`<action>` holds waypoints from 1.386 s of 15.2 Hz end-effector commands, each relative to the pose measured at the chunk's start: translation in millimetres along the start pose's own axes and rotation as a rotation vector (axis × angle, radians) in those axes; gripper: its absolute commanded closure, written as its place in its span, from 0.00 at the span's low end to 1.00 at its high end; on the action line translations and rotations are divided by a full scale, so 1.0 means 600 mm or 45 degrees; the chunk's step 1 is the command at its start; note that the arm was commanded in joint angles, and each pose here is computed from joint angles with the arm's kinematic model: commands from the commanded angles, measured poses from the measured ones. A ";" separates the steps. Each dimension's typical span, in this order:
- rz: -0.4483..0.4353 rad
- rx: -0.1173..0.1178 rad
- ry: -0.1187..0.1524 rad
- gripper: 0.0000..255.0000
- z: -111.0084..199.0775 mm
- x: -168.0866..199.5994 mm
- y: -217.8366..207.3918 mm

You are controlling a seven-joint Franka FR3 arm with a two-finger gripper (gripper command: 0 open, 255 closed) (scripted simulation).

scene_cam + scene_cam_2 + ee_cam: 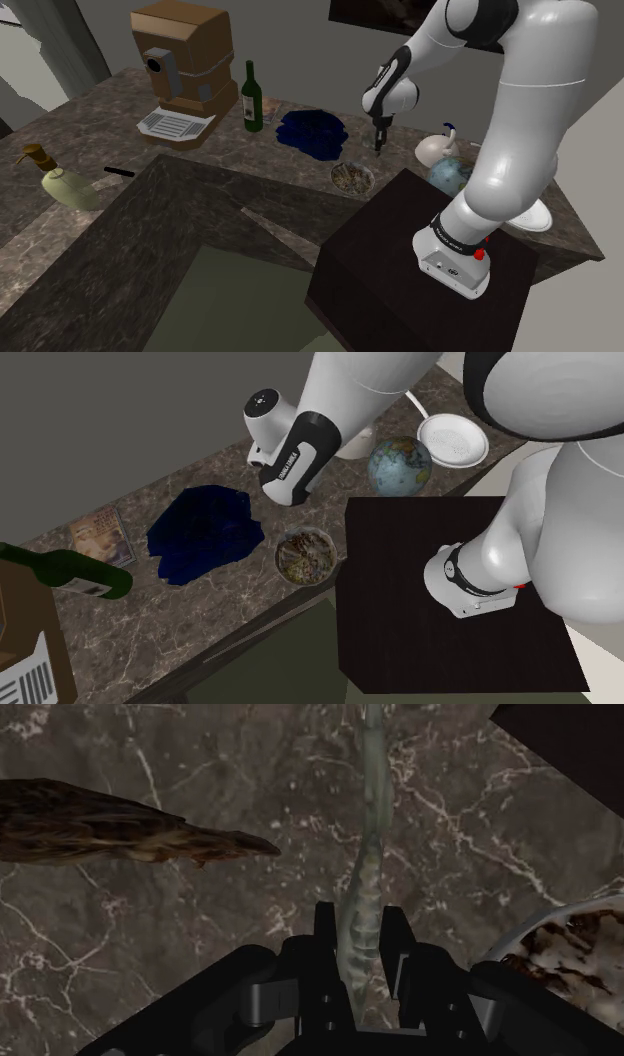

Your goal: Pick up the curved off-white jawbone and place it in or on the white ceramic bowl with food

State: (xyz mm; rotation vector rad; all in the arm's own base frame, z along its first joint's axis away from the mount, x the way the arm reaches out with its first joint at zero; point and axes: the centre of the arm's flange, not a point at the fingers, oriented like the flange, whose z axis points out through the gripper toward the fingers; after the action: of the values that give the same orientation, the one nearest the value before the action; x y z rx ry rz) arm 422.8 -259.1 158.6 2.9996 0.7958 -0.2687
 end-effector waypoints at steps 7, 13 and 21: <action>0.000 0.001 0.000 1.00 -0.069 -0.012 -0.001; 0.000 0.001 0.000 1.00 -0.108 -0.009 -0.021; 0.000 0.001 0.000 1.00 -0.104 0.073 -0.177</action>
State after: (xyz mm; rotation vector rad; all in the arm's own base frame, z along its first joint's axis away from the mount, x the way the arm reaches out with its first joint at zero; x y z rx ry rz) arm 420.2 -156.7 217.2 2.9995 0.7988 -0.2695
